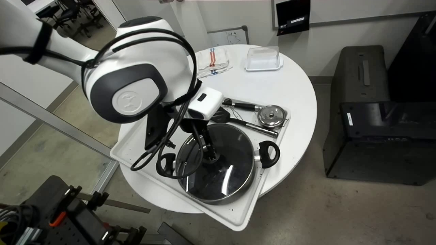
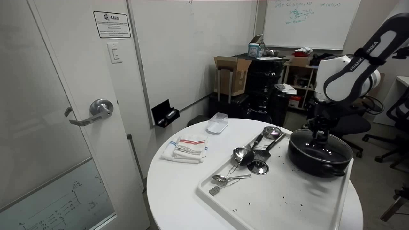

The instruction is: Pick up the lid from the pot and put it on the table

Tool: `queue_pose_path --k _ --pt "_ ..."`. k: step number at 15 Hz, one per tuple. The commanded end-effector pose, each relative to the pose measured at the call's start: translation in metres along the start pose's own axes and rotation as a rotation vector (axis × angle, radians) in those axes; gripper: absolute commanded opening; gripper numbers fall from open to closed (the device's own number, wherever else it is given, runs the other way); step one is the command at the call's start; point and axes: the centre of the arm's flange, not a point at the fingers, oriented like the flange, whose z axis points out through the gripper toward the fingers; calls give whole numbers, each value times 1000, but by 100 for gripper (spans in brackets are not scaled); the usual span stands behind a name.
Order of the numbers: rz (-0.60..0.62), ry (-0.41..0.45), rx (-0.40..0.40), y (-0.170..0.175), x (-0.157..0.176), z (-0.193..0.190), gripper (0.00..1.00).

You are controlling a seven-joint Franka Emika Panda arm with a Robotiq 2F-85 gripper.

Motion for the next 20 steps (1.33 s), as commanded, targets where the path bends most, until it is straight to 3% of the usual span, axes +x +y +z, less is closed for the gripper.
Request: queue_pose_path --k 1,12,20 --pt "22 19 14 -3 2 -12 24" --pt "8 71 48 2 0 -63 24" --pt "-148 147 18 -42 -28 -92 24"
